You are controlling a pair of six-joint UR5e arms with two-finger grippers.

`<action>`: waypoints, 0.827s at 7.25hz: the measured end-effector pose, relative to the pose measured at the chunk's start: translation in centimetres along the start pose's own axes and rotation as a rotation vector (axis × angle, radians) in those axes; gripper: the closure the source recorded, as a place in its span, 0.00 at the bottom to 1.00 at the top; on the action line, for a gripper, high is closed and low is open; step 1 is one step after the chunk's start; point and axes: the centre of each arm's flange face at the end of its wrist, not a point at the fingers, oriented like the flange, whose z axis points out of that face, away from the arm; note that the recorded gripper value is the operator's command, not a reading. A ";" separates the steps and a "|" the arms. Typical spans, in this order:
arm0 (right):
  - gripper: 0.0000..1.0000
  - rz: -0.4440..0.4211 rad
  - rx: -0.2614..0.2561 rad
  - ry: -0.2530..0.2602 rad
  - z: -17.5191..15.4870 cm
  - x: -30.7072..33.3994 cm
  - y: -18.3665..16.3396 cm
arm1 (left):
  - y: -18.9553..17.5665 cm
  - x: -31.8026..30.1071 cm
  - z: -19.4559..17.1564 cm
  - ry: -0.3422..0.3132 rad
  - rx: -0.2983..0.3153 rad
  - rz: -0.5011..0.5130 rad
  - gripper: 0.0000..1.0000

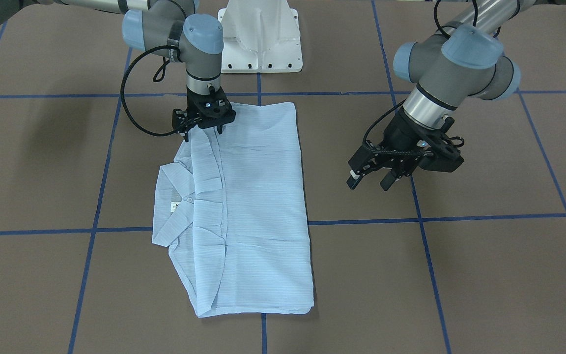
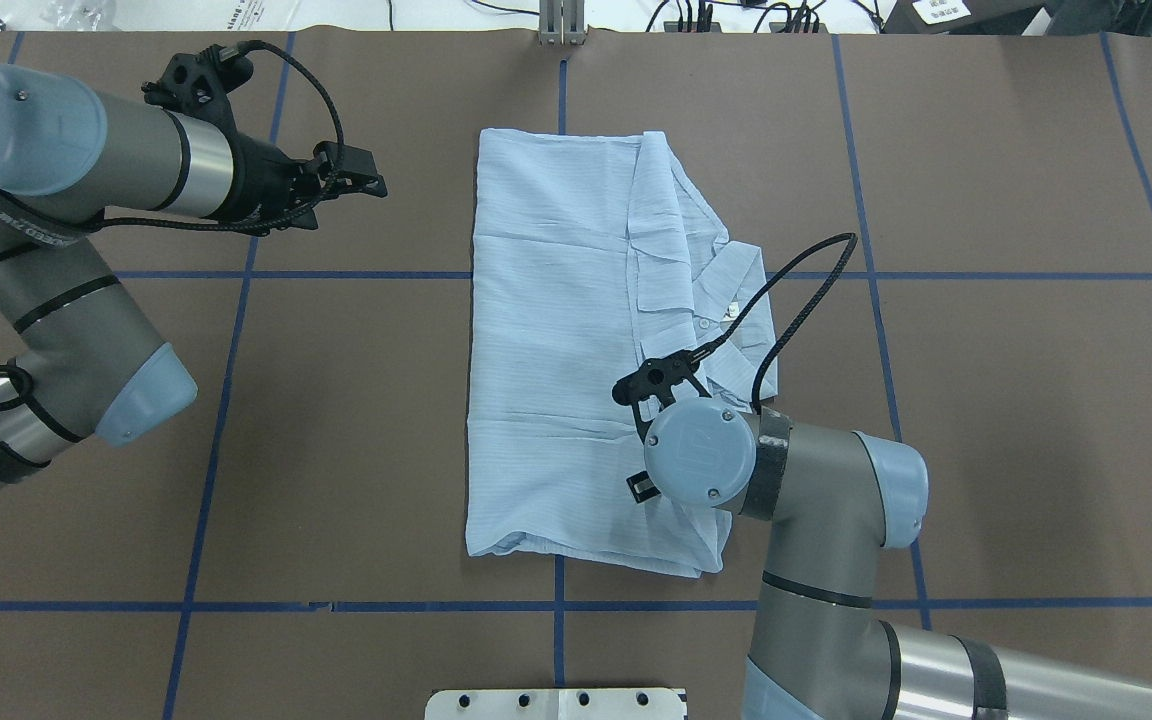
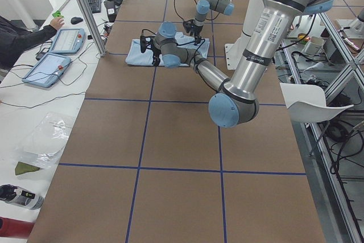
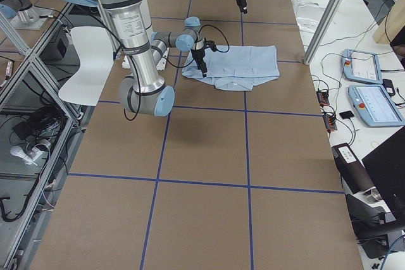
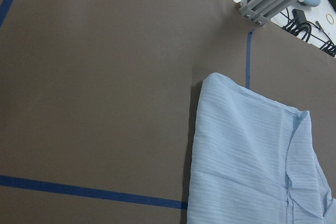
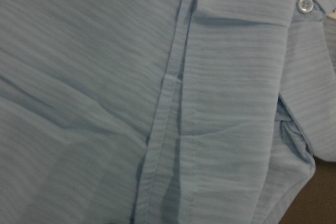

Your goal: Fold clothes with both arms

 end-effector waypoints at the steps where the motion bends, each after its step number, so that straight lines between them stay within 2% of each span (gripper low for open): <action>1: 0.00 0.000 -0.007 0.000 0.1 0.0 0.1 | 0.1 0.2 0.1 0.001 -0.001 0.000 0.00; 6: 0.00 -0.004 -0.024 0.006 0.6 0.7 0.3 | 0.3 0.6 0.2 0.006 -0.006 0.001 0.00</action>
